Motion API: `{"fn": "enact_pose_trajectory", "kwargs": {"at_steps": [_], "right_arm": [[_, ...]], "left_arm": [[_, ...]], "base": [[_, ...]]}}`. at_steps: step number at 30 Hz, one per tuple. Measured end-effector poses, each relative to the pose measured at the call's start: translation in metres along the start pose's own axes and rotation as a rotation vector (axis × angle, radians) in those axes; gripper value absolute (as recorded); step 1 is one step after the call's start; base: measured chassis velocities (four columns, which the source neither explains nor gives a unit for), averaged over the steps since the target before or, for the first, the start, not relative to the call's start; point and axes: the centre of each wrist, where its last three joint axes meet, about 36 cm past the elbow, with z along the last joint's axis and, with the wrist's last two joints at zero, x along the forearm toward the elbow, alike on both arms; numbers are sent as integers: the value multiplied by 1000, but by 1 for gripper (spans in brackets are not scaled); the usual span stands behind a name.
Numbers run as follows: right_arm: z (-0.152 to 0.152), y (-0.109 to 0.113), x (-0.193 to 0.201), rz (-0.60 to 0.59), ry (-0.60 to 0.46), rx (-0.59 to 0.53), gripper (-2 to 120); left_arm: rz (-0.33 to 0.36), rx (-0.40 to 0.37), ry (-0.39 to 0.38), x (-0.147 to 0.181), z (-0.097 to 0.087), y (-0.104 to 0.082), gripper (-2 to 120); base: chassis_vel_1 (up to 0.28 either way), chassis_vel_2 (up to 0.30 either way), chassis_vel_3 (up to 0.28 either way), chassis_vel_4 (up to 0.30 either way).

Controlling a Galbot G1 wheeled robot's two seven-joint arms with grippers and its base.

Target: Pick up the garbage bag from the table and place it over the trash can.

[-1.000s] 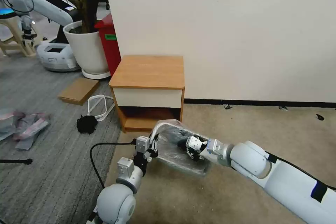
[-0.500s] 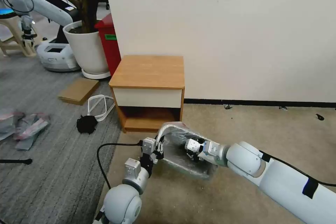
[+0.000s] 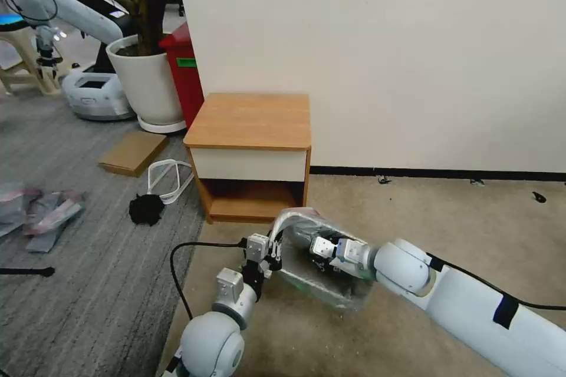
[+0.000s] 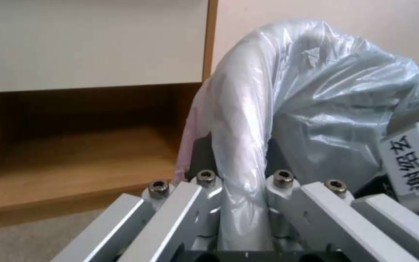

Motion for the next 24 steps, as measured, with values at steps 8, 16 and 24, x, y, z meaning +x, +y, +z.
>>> {"fn": "enact_pose_trajectory", "kwargs": {"at_steps": [8,16,24], "right_arm": [[6,1,-7,10,31,5,0],[0,10,-13,29,64,3,0],[-5,16,-16,47,84,-9,0]], "left_arm": [[0,3,3,0,1,-1,5],[-6,10,1,0,0,-2,5],[-12,10,3,0,1,-1,5]], "base": [[0,0,0,0],[0,0,0,0],[0,0,0,0]]}}
